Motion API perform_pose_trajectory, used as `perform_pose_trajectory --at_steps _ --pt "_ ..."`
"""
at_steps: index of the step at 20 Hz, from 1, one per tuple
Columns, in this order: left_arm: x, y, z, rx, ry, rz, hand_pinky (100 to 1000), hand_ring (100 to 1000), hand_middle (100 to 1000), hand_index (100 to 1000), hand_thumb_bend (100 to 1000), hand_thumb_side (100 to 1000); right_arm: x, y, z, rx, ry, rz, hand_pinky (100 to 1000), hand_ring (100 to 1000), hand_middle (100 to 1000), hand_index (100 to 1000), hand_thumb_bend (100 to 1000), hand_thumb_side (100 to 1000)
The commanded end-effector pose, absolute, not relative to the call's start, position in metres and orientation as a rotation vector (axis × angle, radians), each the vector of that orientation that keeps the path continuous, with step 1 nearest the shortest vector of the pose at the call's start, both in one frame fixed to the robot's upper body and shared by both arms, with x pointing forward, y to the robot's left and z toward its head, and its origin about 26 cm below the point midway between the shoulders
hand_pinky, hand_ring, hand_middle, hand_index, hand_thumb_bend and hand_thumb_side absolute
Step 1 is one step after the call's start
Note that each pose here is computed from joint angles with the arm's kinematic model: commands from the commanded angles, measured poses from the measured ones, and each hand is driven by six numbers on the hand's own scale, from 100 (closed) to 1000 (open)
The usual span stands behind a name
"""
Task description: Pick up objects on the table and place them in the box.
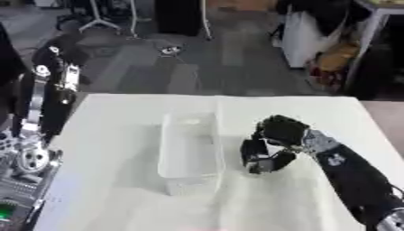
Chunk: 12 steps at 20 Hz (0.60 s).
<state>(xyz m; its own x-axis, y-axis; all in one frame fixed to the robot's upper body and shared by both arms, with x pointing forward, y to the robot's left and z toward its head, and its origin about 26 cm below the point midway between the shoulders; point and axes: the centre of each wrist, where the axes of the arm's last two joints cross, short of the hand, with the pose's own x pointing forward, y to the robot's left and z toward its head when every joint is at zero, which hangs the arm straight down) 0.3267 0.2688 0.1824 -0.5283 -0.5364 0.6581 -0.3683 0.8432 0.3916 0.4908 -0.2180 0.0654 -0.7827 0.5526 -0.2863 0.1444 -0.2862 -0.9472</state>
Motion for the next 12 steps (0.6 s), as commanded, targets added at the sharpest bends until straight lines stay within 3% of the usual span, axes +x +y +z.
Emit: perform_pose_trajectory --at_steps 1,12 --pt "0.326 0.271 0.191 0.669 -2.210 -0.275 493 753 846 870 154 1000 0.497 -0.229 0.086 -0.916 -1.707 2.113 100 100 100 314 499 762" --pt "0.326 0.271 0.192 0.666 -2.211 -0.275 493 753 846 870 154 1000 0.497 -0.206 0.115 -0.845 -1.921 1.849 100 100 100 334 455 745"
